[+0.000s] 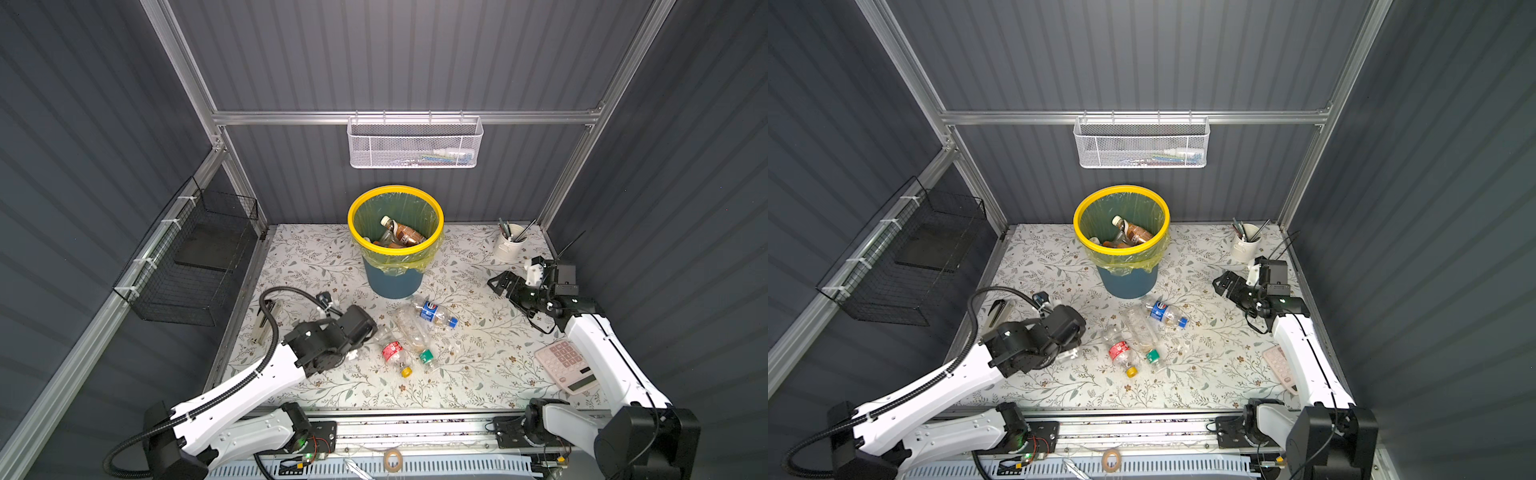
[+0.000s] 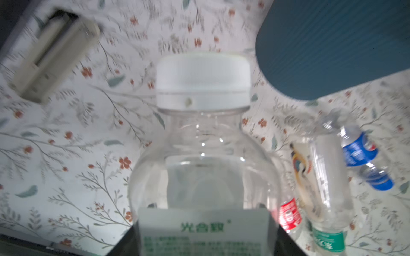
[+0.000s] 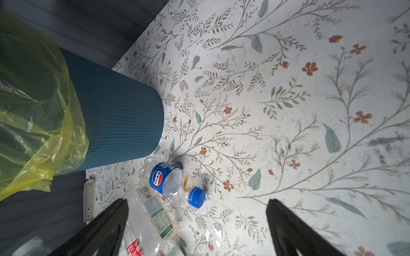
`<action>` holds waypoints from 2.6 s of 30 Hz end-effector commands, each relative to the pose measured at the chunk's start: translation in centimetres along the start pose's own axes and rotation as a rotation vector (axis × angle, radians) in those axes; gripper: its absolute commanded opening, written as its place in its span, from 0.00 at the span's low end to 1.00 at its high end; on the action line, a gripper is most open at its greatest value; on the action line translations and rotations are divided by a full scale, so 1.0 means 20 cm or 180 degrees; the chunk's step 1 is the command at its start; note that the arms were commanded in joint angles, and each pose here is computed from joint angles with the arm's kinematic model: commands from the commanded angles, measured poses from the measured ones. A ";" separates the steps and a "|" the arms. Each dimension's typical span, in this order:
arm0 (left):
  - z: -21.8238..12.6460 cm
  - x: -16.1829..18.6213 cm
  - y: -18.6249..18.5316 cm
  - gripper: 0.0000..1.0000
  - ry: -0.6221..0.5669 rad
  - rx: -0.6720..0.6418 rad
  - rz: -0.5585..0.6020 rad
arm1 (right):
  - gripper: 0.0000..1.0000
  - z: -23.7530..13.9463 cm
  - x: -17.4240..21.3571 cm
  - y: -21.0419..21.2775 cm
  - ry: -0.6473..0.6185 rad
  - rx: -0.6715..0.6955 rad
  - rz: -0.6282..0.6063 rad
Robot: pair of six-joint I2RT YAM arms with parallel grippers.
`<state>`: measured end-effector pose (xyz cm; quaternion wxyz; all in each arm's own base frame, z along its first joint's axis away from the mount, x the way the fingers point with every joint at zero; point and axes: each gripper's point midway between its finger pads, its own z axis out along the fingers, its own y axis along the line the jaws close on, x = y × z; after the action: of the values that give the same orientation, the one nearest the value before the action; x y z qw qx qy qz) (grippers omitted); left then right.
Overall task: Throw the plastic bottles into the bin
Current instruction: 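Close the left gripper on the white-capped bottle and lift it, then carry the white-capped bottle over the bin and open the left gripper, then draw the left arm back while the right gripper grasps the blue Pepsi bottle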
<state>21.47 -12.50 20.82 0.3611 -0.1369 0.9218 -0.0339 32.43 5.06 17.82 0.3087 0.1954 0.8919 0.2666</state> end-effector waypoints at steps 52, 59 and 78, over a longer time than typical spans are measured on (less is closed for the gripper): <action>0.30 -0.54 0.12 0.99 -0.0166 -0.0168 0.0091 | 0.99 0.41 0.37 0.23 0.0878 0.0202 -0.1803; 0.36 -0.40 0.21 0.99 0.0058 -0.0216 -0.0031 | 0.99 0.56 0.52 0.34 0.1248 0.0063 -0.2279; 0.36 -0.32 0.27 1.00 0.0166 -0.0291 -0.0059 | 0.67 0.76 0.75 0.26 0.1860 0.0118 -0.2488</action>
<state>30.27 -5.66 19.19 0.3391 -0.1527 0.9283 0.0001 32.55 22.36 3.74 0.1207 -0.2241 0.9537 0.1600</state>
